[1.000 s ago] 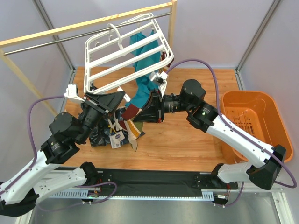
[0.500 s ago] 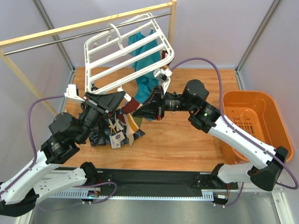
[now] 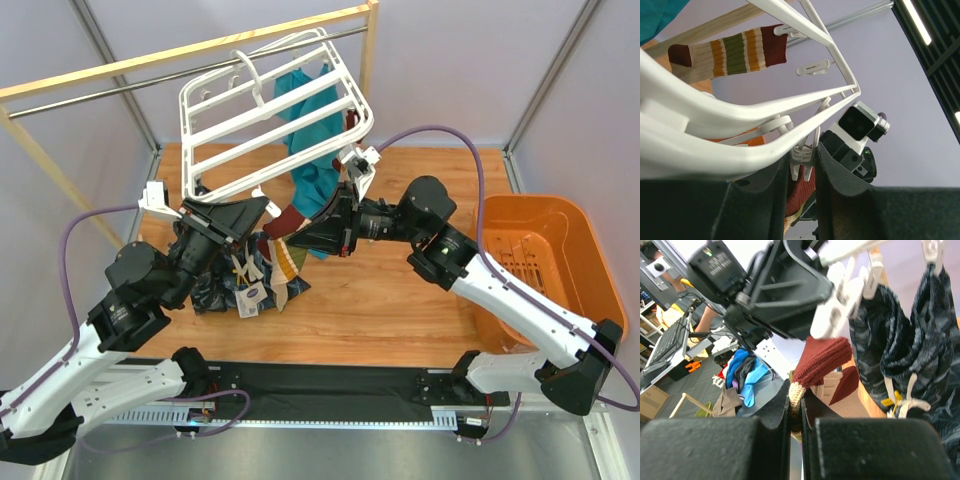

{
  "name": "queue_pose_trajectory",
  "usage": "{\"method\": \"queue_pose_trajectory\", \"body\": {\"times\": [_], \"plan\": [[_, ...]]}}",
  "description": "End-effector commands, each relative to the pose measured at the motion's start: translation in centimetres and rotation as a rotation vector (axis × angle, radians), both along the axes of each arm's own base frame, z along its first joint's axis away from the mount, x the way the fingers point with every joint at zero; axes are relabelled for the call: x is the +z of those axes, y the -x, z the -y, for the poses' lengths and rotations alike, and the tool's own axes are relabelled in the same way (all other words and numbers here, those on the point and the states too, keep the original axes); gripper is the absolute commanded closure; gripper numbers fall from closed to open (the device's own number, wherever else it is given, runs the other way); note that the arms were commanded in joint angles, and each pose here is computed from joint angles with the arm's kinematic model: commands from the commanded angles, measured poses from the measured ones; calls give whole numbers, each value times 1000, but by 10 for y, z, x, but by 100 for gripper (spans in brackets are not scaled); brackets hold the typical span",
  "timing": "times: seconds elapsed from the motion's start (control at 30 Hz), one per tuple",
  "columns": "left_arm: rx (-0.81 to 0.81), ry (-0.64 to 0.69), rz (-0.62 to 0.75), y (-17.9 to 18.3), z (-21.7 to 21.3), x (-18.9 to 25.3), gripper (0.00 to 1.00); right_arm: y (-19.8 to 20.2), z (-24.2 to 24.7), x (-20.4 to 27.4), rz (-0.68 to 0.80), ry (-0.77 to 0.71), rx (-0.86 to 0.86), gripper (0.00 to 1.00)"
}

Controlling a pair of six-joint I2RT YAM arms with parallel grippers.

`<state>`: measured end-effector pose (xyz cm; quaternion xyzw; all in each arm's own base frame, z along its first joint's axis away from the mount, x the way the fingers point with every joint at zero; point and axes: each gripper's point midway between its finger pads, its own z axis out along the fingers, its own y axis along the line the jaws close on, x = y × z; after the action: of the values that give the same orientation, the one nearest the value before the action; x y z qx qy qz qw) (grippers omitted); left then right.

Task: Clip the socks to the hanger
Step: Clamp the sock onto the hanger.

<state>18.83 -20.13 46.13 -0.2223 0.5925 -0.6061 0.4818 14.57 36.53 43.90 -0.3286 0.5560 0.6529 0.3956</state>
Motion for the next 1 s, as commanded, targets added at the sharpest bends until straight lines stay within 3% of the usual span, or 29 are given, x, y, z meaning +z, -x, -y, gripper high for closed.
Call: {"method": "queue_pose_trajectory", "body": {"times": [0.0,0.97], "plan": [[-74,0,21,12,7,4,100,4,4,6,22,-39,-7,100],[-98,4,24,15,10,5,100,-16,-6,26,53,-114,-54,100]]}}
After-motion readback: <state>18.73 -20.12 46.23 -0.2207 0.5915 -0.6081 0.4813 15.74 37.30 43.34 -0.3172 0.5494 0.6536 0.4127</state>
